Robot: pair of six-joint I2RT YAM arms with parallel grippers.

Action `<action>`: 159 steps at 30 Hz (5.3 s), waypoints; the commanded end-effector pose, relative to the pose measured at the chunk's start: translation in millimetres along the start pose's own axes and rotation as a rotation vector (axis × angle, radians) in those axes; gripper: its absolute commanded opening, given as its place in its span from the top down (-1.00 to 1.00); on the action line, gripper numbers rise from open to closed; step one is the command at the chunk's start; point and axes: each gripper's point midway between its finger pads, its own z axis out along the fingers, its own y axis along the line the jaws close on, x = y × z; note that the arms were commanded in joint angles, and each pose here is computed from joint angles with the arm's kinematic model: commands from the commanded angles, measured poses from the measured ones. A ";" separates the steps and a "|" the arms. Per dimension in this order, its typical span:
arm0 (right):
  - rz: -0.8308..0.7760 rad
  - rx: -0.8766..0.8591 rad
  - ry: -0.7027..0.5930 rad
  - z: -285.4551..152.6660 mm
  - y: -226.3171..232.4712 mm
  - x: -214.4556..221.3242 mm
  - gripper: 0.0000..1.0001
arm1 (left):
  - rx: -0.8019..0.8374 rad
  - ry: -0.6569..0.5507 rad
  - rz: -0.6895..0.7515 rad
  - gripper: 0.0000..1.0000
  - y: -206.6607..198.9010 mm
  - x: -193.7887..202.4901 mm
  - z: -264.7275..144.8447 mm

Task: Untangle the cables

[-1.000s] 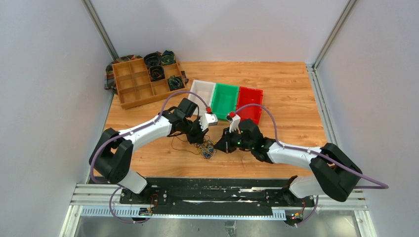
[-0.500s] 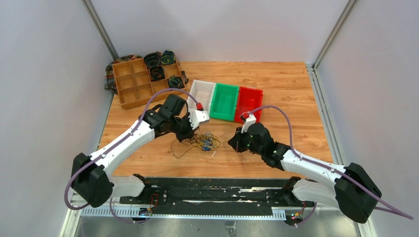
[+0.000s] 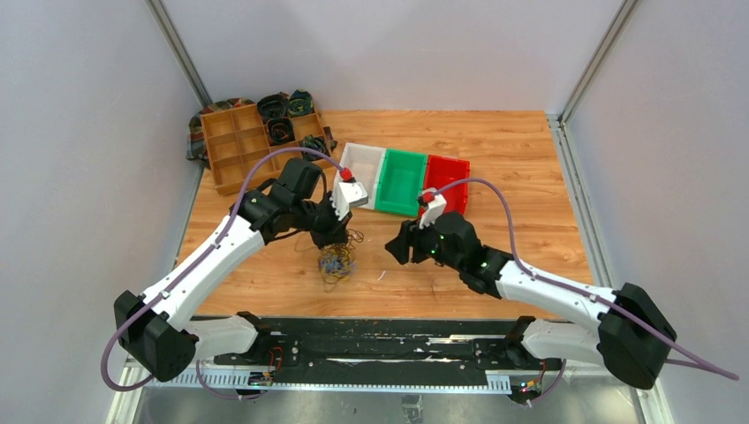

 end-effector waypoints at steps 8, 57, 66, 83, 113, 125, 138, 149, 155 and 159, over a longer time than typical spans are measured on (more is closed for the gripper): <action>-0.045 -0.294 -0.143 35.3 86.6 -34.4 -0.14 | 0.049 -0.148 -0.119 0.99 -22.2 -57.9 -39.0; 0.070 0.088 -0.109 42.6 -25.2 71.3 0.16 | -0.191 -0.548 -0.030 0.99 1.9 -180.1 -199.2; 0.078 0.157 -0.100 19.4 -49.5 91.3 0.03 | -0.542 -0.668 0.085 0.99 32.0 -207.6 -271.2; 0.062 0.200 -0.179 -10.1 -47.9 41.1 0.72 | -0.649 -0.180 0.073 0.99 101.0 -36.1 -140.5; 0.128 0.090 0.085 2.2 -21.3 81.5 -0.11 | -0.043 0.102 0.173 -0.68 14.6 23.6 50.3; 0.111 0.113 0.032 -13.4 -28.5 72.8 -0.16 | -0.171 0.131 -0.092 -0.18 42.5 21.6 102.0; 0.028 0.154 -0.069 -34.1 -32.1 35.7 -0.33 | -0.055 0.187 -0.285 0.08 11.3 43.1 110.1; -0.031 0.150 -0.102 -37.0 -29.4 20.6 -0.54 | -0.081 0.229 -0.262 0.33 17.2 60.2 115.6; -0.085 0.119 -0.069 -20.4 -18.7 15.2 -0.54 | -0.077 0.101 -0.170 0.93 14.7 14.4 84.0; -0.125 0.072 -0.105 -8.9 -3.9 -3.0 -0.55 | -0.012 0.045 -0.129 0.97 -3.5 -6.2 57.0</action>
